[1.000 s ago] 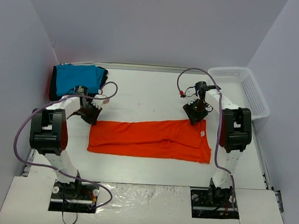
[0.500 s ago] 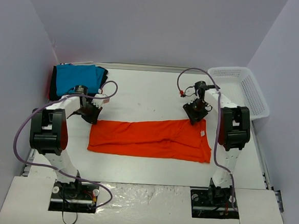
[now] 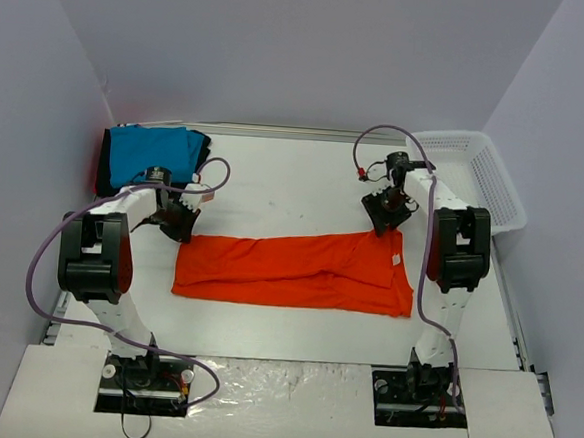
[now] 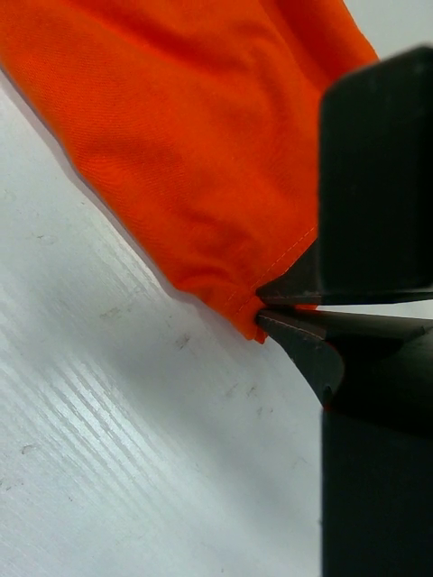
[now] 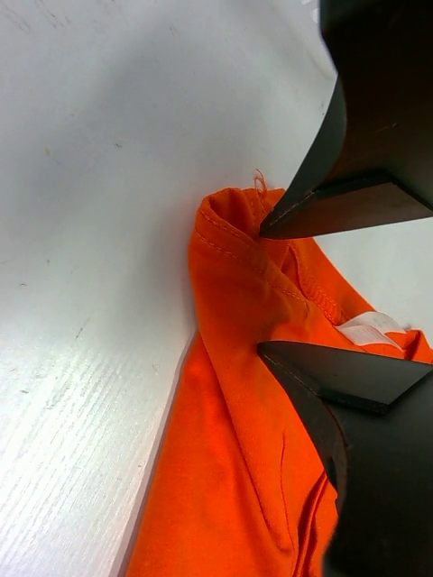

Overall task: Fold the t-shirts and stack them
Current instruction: Fold the other side of the tshirt into a rectangle

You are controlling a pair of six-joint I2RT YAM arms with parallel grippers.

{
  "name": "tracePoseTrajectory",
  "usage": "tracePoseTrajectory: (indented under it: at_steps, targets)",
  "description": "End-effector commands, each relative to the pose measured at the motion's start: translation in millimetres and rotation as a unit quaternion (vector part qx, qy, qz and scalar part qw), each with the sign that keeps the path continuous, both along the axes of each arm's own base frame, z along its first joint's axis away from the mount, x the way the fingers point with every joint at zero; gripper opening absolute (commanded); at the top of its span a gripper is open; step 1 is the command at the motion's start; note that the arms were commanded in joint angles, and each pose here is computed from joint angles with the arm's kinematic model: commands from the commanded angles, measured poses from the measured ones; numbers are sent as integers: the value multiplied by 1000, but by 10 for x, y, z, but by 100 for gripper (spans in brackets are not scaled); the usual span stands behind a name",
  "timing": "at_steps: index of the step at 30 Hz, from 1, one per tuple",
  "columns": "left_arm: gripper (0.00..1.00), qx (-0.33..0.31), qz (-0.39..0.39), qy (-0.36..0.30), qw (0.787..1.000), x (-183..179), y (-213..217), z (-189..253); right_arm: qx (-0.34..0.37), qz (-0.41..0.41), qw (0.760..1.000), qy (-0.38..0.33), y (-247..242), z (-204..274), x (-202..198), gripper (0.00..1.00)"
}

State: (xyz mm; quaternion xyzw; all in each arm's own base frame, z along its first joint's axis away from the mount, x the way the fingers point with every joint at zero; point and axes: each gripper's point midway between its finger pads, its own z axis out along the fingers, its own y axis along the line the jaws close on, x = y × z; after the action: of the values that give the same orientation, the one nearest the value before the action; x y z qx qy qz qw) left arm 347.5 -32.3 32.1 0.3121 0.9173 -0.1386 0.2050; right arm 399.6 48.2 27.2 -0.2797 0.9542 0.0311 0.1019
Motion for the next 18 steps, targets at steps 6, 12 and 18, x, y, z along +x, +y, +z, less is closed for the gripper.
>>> tracePoseTrajectory:
  at_steps: [6, 12, 18]
  targets:
    - [2, -18, 0, 1, 1000, -16, -46, 66, 20, 8, 999, 37, 47, -122, -96, 12]
    - [2, -17, 1, 4, 1000, -29, -48, 52, 27, 12, 999, 40, 15, -121, -136, 0]
    - [2, -25, 26, -20, 999, 98, -3, 249, 24, -6, 999, 26, -154, 10, -166, 0]
